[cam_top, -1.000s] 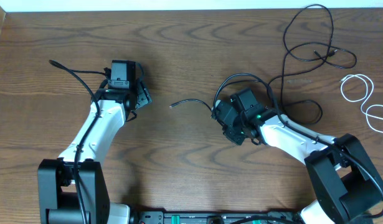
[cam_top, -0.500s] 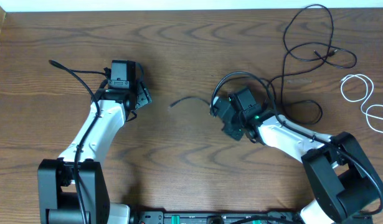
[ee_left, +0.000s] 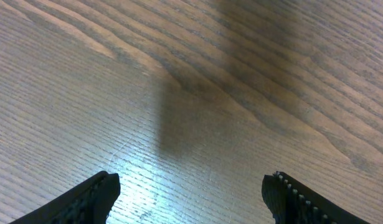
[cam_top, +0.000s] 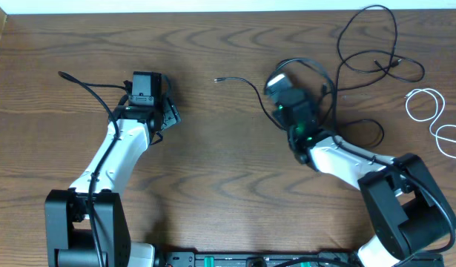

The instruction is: Untangle cables

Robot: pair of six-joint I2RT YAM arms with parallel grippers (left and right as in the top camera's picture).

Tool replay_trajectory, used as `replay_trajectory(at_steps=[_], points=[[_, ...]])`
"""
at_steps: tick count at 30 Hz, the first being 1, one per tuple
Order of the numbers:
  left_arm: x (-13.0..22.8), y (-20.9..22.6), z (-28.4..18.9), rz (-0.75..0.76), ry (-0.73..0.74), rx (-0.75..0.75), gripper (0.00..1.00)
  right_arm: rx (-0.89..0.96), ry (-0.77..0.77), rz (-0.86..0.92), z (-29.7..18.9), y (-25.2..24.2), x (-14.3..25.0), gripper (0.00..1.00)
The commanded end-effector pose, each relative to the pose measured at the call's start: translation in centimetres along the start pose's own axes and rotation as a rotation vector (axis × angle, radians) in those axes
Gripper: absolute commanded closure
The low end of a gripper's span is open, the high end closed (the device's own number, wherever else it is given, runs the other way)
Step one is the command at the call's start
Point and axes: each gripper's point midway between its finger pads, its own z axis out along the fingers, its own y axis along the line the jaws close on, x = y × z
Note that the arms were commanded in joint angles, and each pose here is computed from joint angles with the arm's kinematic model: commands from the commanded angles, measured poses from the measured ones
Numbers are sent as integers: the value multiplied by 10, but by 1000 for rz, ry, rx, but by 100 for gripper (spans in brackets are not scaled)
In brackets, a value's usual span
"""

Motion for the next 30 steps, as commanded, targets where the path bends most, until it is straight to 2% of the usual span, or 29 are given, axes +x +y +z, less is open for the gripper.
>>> replay_trajectory(at_steps=[1, 6, 9, 10, 12, 14, 18, 20, 23, 26, 28, 29, 30], points=[[-4, 3, -1, 0, -12, -10, 21, 157, 77, 105, 8, -43, 22, 99], [-4, 3, -1, 0, -13, -10, 21, -223, 16, 153, 11, 11, 17, 99], [-4, 3, -1, 0, -12, -10, 21, -247, 0, 254, 10, 14, 10, 98], [-4, 3, -1, 0, -12, -10, 21, -245, -5, 277, 11, 12, 9, 92], [-4, 3, -1, 0, -12, -10, 21, -240, -15, 285, 11, 11, 6, 52], [-4, 3, -1, 0, -12, -10, 21, -239, -18, 286, 11, 10, 5, 33], [-4, 3, -1, 0, -12, -10, 21, -250, 40, 326, 11, 14, 18, 6], [-4, 3, -1, 1, -12, -10, 21, -257, 79, 430, 12, 11, 26, 2], [-3, -1, -1, 18, -3, 13, 10, -335, 110, 568, 14, 9, 34, 1], [2, -31, -4, 168, 24, 185, 10, -437, 134, 697, 14, 2, 42, 3], [9, -58, -12, 276, 42, 348, 10, -435, 182, 784, 16, -9, 56, 3], [17, -76, -21, 352, 57, 475, 10, -409, 244, 856, 17, -18, 73, 1], [20, -81, -23, 372, 63, 511, 10, -396, 280, 881, 17, -21, 84, 1]])
